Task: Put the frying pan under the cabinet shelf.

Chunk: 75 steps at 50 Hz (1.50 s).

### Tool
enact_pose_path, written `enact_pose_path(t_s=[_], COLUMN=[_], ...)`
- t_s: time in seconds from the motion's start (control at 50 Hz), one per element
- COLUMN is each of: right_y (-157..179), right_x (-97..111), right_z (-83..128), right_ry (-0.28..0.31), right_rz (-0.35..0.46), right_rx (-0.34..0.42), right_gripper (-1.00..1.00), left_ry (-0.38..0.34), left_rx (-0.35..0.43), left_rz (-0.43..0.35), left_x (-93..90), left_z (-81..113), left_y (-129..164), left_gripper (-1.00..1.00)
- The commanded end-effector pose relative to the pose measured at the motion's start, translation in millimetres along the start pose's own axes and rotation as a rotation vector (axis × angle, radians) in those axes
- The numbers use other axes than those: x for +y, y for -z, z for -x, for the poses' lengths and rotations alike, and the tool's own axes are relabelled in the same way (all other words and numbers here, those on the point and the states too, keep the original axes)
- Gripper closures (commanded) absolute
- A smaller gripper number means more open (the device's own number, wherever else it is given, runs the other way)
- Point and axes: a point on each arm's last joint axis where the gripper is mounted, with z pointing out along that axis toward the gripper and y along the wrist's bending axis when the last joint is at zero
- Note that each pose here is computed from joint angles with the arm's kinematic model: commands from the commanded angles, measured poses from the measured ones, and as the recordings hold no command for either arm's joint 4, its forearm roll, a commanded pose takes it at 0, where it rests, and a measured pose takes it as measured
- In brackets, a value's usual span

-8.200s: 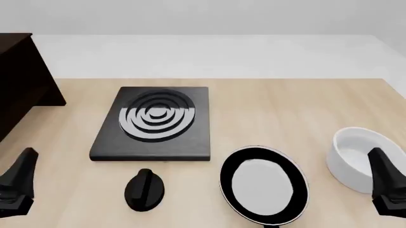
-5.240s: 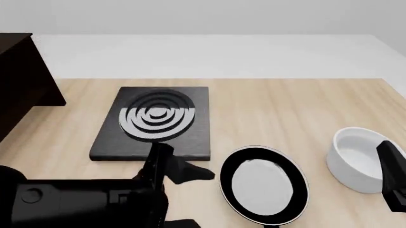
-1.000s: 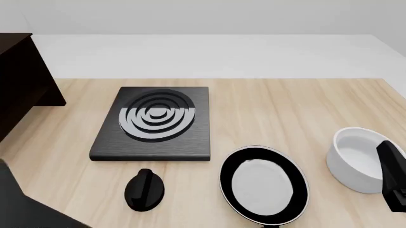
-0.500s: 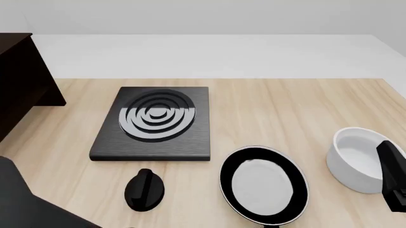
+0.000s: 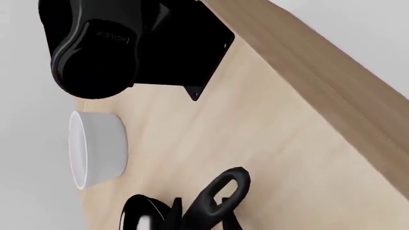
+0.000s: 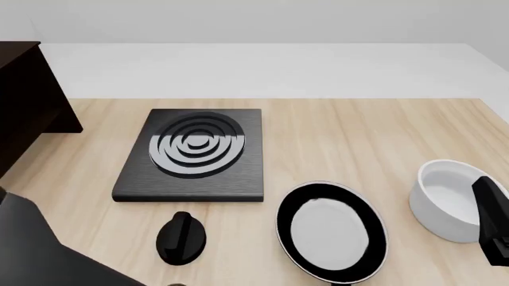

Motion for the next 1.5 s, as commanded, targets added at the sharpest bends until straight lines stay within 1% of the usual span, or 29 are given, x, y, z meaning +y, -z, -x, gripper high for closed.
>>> enact_pose_path(t_s=[0.02,0.1,0.16,0.18,0.22,0.26,0.3,0.34,0.4,0.46,0.5,0.52,0.6,0.64,0.68,0.72,0.82,0.88,0.92,1.02,1.04,1.06,1.1,1.22,1.28,1.4,1.42,1.44,1.5], right_y=[0.0,0.0,0.0,0.0,0.0,0.0,0.0,0.0,0.0,0.0,0.0,0.0,0.0,0.0,0.0,0.0,0.0,0.0,0.0,0.0,0.0,0.0,0.0,0.0,0.0,0.0,0.0,0.0,0.0], right_x=[0.0,0.0,0.0,0.0,0.0,0.0,0.0,0.0,0.0,0.0,0.0,0.0,0.0,0.0,0.0,0.0,0.0,0.0,0.0,0.0,0.0,0.0,0.0,0.0,0.0,0.0,0.0,0.0,0.0], right_z=[0.0,0.0,0.0,0.0,0.0,0.0,0.0,0.0,0.0,0.0,0.0,0.0,0.0,0.0,0.0,0.0,0.0,0.0,0.0,0.0,0.0,0.0,0.0,0.0,0.0,0.0,0.0,0.0,0.0], right_ry=[0.0,0.0,0.0,0.0,0.0,0.0,0.0,0.0,0.0,0.0,0.0,0.0,0.0,0.0,0.0,0.0,0.0,0.0,0.0,0.0,0.0,0.0,0.0,0.0,0.0,0.0,0.0,0.0,0.0], right_rz=[0.0,0.0,0.0,0.0,0.0,0.0,0.0,0.0,0.0,0.0,0.0,0.0,0.0,0.0,0.0,0.0,0.0,0.0,0.0,0.0,0.0,0.0,0.0,0.0,0.0,0.0,0.0,0.0,0.0], right_rx=[0.0,0.0,0.0,0.0,0.0,0.0,0.0,0.0,0.0,0.0,0.0,0.0,0.0,0.0,0.0,0.0,0.0,0.0,0.0,0.0,0.0,0.0,0.0,0.0,0.0,0.0,0.0,0.0,0.0], right_gripper=[-1.0,-1.0,-1.0,-1.0,-1.0,-1.0,-1.0,-1.0,-1.0,-1.0,-1.0,-1.0,-1.0,-1.0,-1.0,-1.0,-1.0,-1.0,-1.0,-1.0,-1.0,-1.0,-1.0,-1.0,-1.0,-1.0,-1.0,-1.0,-1.0], left_ry=[-0.002,-0.003,-0.047,-0.01,-0.059,-0.044,-0.081,-0.064,-0.09,-0.126,-0.217,-0.236,-0.237,-0.276,-0.275,-0.313,-0.32,-0.366,-0.42,-0.42,-0.461,-0.473,-0.5,-0.534,-0.557,-0.6,-0.586,-0.614,-0.603], left_rx=[0.035,0.044,0.045,0.042,0.062,0.07,0.079,0.068,0.068,0.074,0.109,0.107,0.091,0.082,0.069,0.07,0.059,0.084,0.099,0.085,0.097,0.084,0.091,0.076,0.077,0.076,0.067,0.075,0.064], left_rz=[-0.063,-0.069,-0.081,-0.07,-0.083,-0.057,-0.084,-0.076,-0.068,-0.055,-0.035,-0.028,-0.047,-0.051,-0.042,-0.025,0.022,0.052,0.07,0.071,0.07,0.098,0.088,0.133,0.19,0.209,0.219,0.228,0.24], left_x=[-21.3,-22.0,-30.2,-21.1,-22.9,-11.1,-18.0,-13.9,-11.7,-9.5,-10.2,-11.1,-13.4,-19.9,-16.9,-17.0,-2.4,7.0,5.4,8.4,5.0,8.2,6.6,19.5,30.3,32.2,34.9,34.2,37.4], left_z=[-9.3,-12.9,-15.0,-11.5,-20.5,-24.0,-27.3,-20.9,-21.6,-25.4,-45.7,-45.9,-36.4,-34.7,-28.1,-30.0,-23.0,-31.5,-38.3,-30.6,-35.8,-30.1,-32.2,-21.1,-17.6,-14.5,-11.0,-12.8,-8.2], left_y=[-19.0,-19.7,-13.9,-11.9,-14.2,-16.3,-14.2,-5.9,1.5,6.3,-1.0,1.3,13.9,19.6,27.0,28.9,40.1,39.8,38.3,51.2,50.2,55.5,57.1,75.7,83.7,92.7,95.1,95.6,101.3], left_gripper=[1.0,1.0,1.0,1.0,1.0,1.0,1.0,1.0,1.0,1.0,1.0,1.0,1.0,1.0,1.0,1.0,1.0,1.0,1.0,1.0,1.0,1.0,1.0,1.0,1.0,1.0,1.0,1.0,1.0])
